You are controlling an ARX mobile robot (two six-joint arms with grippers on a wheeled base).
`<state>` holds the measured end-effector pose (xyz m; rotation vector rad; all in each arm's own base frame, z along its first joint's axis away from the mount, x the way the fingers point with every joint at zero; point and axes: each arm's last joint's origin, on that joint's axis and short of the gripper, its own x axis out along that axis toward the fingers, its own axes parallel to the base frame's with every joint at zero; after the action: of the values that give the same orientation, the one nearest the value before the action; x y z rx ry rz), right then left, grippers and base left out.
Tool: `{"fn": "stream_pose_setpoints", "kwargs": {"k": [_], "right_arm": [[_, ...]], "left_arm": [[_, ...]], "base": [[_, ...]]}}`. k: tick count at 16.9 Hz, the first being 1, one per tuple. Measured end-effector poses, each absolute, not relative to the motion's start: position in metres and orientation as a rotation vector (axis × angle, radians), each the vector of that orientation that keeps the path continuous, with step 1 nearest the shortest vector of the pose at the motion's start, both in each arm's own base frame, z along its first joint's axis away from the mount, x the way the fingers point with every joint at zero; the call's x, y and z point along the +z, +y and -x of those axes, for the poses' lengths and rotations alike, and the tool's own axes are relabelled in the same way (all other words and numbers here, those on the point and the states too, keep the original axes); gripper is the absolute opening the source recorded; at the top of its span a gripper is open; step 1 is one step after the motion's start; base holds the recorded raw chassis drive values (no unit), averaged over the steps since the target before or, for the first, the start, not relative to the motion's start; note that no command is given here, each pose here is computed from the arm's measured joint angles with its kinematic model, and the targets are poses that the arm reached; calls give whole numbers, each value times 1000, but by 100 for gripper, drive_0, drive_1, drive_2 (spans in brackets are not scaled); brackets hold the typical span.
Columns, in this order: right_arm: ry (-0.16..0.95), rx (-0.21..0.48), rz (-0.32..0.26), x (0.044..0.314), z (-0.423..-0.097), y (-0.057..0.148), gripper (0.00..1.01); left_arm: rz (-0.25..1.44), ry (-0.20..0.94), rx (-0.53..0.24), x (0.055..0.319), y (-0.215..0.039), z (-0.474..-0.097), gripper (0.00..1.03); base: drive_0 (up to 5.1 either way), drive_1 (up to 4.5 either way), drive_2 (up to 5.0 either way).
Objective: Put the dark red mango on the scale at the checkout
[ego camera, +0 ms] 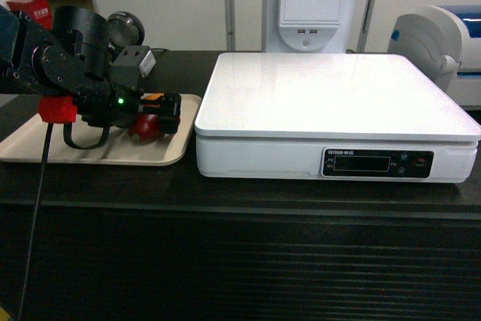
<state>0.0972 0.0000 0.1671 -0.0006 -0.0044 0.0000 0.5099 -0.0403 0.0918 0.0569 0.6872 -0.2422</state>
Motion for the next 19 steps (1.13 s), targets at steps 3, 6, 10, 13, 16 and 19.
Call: {"fn": "stream_pose_setpoints", "kwargs": {"k": [3, 6, 10, 13, 16, 19], "right_arm": [[-4, 0, 1, 167, -97, 0, 98], [-4, 0, 1, 167, -97, 0, 98], [-5, 0, 1, 167, -97, 0, 98], [-4, 0, 1, 167, -97, 0, 98], [-4, 0, 1, 167, -97, 0, 98], [-4, 0, 1, 167, -97, 0, 98]], "left_arm": [[-65, 674, -227, 92, -40, -510, 68], [-66, 669, -221, 96, -38, -501, 62], [-91, 410, -273, 203, -71, -467, 62], [-99, 381, -295, 217, -85, -462, 62], [-125, 374, -384, 227, -140, -463, 62], [-142, 409, -458, 218, -187, -464, 62]], "base": [[0, 0, 0], [0, 0, 0], [0, 0, 0], [0, 0, 0], [0, 0, 0], [0, 0, 0]]}}
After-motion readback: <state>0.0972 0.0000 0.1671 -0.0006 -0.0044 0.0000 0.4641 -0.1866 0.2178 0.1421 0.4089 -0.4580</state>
